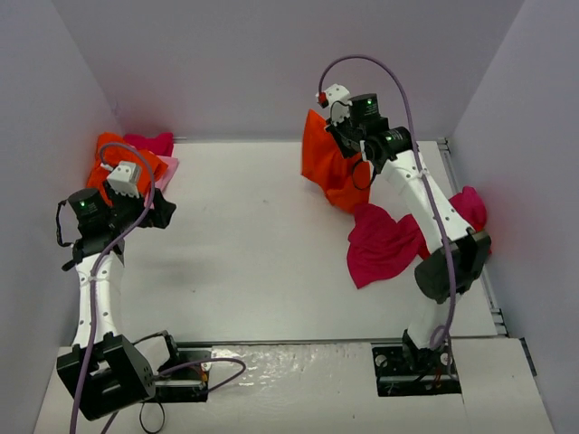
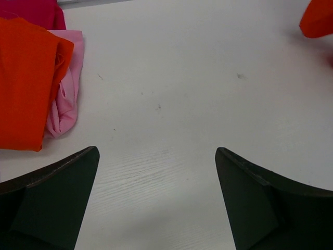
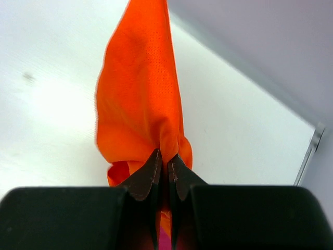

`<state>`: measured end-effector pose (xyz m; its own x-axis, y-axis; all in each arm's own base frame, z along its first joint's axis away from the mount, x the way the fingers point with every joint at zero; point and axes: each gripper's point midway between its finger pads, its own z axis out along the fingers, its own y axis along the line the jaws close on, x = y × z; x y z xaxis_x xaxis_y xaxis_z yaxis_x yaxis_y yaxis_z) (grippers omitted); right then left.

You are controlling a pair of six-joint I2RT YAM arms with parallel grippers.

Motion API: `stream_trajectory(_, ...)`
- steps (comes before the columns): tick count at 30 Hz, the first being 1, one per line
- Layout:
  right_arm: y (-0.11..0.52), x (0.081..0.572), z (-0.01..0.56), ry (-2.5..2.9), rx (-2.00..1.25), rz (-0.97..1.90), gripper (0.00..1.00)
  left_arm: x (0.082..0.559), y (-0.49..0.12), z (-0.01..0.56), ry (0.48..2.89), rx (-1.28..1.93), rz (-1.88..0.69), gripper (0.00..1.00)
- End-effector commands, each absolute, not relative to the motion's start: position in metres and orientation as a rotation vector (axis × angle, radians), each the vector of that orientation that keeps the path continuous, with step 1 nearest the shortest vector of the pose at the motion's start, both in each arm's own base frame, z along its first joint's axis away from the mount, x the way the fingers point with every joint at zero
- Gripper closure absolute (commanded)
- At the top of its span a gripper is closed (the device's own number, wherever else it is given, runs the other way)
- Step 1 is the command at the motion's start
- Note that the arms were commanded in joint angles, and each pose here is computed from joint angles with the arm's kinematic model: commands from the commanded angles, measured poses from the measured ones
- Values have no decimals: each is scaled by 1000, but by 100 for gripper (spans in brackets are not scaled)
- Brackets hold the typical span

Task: Fold and stack the t-shirts
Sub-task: Grab the tshirt from the pile, then move the tshirt to the center of the board

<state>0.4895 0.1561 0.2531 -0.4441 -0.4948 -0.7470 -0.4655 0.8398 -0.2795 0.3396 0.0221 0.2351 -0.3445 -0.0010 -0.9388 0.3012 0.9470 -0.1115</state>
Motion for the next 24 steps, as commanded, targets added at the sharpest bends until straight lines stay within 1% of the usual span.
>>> stream_trajectory(1,187,448,324,1916,-793,101,100,350,15,251,1835,272,-303,7)
stream_trajectory(4,227,405,327,1859,-987,305,100,354,6,248,1851,299,-301,7)
stream_trajectory(6,247,374,316,1844,-1110,457,100,357,1,248,1861,315,-286,7)
stream_trajectory(9,253,350,304,1838,-1193,520,100,358,-9,246,1877,350,-293,7)
stream_trajectory(12,253,332,273,1896,-1254,562,100,356,-16,242,1886,384,-297,7)
stream_trajectory(14,251,322,252,1936,-1292,569,91,355,-17,239,1892,391,-294,7)
stream_trajectory(15,250,317,241,1958,-1314,573,83,355,-17,236,1896,394,-293,7)
stream_trajectory(16,249,312,231,1980,-1337,577,71,354,-17,234,1901,396,-292,7)
stream_trajectory(17,248,306,222,1998,-1369,580,47,354,-16,232,1905,396,-289,7)
stream_trajectory(18,246,302,214,2022,-1390,582,42,354,-16,232,1905,397,-288,7)
stream_trajectory(19,244,298,203,2058,-1413,572,31,354,-16,230,1906,398,-287,7)
stream_trajectory(20,243,293,191,2097,-1440,557,16,353,-16,228,1908,398,-286,7)
stream_trajectory(22,237,291,176,2153,-1456,501,3,353,-17,226,1912,403,-290,7)
stream_trajectory(24,229,292,172,2171,-1454,448,0,353,-18,224,1916,410,-289,7)
